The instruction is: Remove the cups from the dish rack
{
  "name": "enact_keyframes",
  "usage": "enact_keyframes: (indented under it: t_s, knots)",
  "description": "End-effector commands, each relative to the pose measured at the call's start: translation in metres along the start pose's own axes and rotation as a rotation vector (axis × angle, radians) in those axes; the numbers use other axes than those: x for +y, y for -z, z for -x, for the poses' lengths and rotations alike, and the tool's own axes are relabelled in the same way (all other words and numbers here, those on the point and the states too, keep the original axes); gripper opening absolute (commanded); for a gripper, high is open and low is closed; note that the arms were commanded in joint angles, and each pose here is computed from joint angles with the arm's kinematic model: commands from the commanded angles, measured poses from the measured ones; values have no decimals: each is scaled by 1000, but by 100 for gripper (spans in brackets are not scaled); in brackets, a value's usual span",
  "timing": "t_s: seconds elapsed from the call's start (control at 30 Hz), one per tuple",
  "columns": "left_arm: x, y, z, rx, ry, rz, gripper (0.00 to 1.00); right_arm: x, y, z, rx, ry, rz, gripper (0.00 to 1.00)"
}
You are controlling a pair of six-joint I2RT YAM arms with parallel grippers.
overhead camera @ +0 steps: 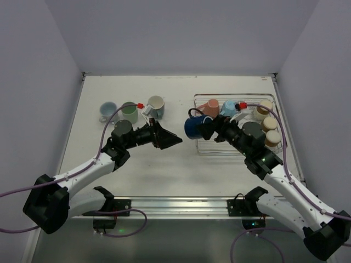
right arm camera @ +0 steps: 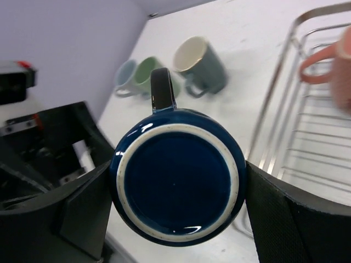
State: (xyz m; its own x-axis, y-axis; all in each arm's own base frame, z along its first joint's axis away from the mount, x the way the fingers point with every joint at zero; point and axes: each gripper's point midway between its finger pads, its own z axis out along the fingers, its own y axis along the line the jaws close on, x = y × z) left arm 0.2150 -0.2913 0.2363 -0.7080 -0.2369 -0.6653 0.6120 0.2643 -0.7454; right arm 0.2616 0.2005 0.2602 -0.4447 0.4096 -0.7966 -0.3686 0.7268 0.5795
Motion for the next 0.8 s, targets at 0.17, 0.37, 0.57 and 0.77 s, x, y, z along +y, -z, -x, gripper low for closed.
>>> enact_keyframes:
  t_s: [0.17,0.37,0.57,0.77]
  knots:
    - [-62,-12,17,-85,-7,-272,77,94,15,13,-2,-195,484,43]
    - [-71,-10,23,-134,-15,-306,49,96,8,-7,43,-335,574,42]
    - [-85,2,35,-205,-68,-325,0,95,4,-14,63,-426,609,86]
    - [-74,11,72,-288,-217,-57,0,85,5,-13,37,-416,583,99]
